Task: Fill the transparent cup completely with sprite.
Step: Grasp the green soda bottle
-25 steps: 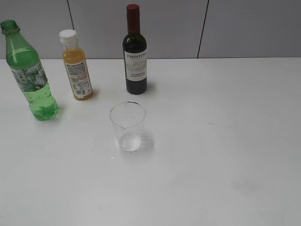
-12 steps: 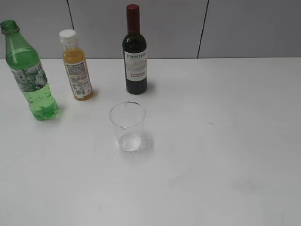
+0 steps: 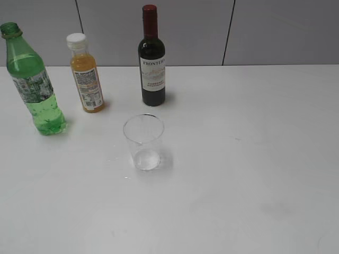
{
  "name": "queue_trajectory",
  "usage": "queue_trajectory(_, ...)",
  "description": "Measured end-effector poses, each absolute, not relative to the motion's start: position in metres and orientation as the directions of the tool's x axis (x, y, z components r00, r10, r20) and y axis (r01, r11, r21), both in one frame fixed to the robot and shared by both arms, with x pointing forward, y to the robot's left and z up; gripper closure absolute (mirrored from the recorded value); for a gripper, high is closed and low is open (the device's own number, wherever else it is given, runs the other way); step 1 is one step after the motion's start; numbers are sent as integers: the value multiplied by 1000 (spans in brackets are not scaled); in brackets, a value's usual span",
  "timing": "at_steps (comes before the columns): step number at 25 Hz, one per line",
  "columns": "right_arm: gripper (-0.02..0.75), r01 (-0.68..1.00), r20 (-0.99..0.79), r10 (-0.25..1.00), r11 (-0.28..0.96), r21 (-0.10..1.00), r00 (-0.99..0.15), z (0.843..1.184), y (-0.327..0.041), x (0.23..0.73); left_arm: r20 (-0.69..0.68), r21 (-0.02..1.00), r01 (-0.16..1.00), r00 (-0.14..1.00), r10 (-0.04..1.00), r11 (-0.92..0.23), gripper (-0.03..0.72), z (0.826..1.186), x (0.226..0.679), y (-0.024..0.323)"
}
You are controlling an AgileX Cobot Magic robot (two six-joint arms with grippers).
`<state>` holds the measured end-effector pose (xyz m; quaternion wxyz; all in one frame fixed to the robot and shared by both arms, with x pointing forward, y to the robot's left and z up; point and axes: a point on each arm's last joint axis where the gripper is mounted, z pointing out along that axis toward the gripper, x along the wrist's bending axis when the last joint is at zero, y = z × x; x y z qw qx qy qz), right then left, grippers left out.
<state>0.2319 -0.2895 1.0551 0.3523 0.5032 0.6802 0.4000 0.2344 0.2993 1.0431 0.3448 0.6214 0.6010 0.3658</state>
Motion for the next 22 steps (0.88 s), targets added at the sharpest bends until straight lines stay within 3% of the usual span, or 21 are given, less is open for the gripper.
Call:
queue_trajectory(17,155,403,-71,966,170,899,-247,1055,-289,232,40,868,495,10,999,-40,442,1043,234,299)
queue_trajectory(19,155,403,-71,966,170,899,-247,1055,-289,232,40,868,495,10,999,-40,388,1043,234,299)
queue_trajectory(22,156,403,-71,966,170,899,-247,1055,-289,232,40,868,495,10,999,-40,161,1043,234,299)
